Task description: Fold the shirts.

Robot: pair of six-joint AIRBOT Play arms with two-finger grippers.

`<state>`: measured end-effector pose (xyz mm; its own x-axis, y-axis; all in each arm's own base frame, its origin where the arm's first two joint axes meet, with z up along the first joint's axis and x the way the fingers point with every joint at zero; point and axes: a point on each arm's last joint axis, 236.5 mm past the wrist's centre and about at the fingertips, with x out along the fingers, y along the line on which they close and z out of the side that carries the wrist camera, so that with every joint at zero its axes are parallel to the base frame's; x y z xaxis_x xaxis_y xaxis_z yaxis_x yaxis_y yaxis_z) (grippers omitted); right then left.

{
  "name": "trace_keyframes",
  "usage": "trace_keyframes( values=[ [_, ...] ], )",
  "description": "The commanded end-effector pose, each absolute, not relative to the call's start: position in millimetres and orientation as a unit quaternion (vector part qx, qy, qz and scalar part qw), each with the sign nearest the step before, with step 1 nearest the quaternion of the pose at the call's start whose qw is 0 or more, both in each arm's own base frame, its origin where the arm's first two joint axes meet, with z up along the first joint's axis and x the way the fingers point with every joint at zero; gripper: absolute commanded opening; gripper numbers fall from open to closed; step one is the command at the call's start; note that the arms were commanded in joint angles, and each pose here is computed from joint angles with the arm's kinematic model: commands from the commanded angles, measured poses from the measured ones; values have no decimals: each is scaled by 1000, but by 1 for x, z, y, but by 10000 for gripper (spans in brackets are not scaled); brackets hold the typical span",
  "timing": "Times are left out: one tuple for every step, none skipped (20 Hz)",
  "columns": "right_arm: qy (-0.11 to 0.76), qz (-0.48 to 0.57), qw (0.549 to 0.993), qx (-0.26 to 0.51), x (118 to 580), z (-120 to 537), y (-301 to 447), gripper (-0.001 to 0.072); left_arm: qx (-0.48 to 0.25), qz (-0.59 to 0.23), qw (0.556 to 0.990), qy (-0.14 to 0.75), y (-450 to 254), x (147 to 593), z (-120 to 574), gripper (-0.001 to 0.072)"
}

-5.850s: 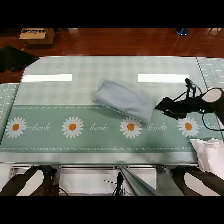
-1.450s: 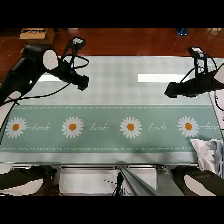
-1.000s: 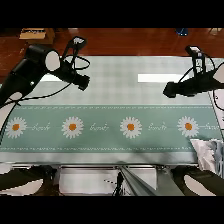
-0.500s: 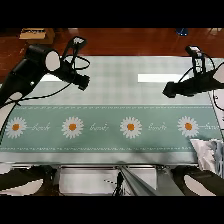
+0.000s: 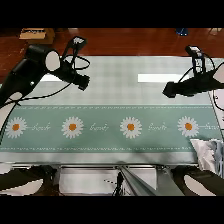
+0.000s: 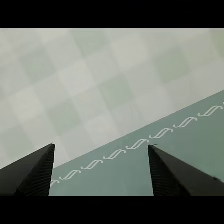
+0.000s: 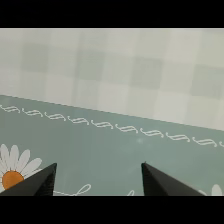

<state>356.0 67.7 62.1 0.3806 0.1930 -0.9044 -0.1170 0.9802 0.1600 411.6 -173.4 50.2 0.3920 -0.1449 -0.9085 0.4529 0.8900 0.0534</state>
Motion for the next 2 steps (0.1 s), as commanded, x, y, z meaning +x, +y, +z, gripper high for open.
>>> trace_keyframes(
  values=[
    [548, 94, 830, 35, 356, 63, 68, 608, 148, -182, 821, 520, -174, 411, 51, 720],
    [548, 94, 830, 35, 356, 63, 68, 608, 148, -182, 821, 520, -174, 411, 51, 720]
  ],
)
